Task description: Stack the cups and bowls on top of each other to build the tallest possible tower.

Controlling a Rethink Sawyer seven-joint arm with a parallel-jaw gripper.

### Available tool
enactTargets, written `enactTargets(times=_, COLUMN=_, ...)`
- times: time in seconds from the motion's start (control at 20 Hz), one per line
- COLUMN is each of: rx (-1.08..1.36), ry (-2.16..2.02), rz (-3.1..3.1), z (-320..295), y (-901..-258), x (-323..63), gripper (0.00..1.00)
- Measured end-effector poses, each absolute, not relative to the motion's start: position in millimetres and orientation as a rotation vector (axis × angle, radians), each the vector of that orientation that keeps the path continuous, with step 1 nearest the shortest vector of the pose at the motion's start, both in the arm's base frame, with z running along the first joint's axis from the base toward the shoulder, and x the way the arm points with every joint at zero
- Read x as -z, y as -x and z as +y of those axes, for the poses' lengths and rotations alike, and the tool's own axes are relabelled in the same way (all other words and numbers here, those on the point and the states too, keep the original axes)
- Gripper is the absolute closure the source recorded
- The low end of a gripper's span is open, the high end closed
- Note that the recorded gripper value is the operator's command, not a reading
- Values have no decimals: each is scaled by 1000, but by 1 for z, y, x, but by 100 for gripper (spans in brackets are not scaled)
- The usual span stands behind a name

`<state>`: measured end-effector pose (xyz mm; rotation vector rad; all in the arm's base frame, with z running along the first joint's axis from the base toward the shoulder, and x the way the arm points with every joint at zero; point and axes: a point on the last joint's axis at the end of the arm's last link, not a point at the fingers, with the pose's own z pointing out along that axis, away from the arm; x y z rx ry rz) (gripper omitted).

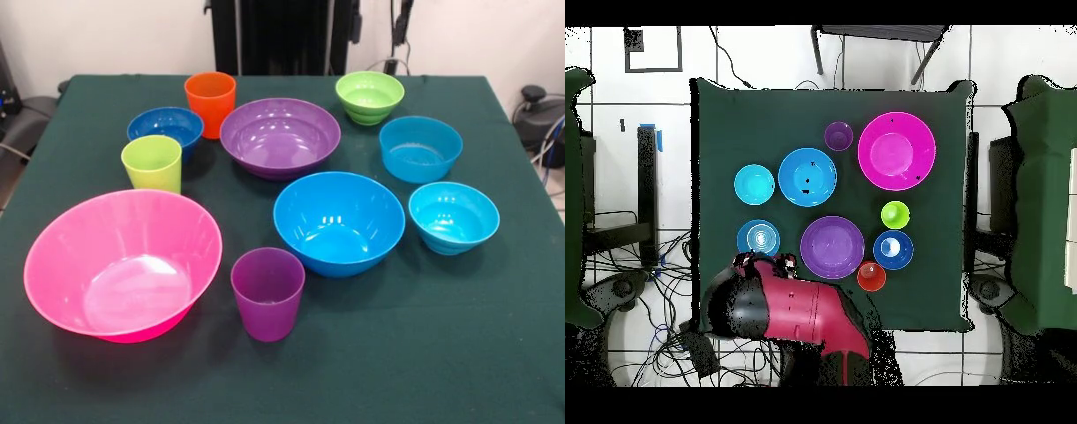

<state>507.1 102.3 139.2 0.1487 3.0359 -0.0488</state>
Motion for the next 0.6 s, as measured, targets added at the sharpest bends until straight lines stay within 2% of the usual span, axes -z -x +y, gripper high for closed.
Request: enactTargets(times=0.6, rx=52, ry=-179, rz=3072, z=92, y=-501, x=-105, gripper=0)
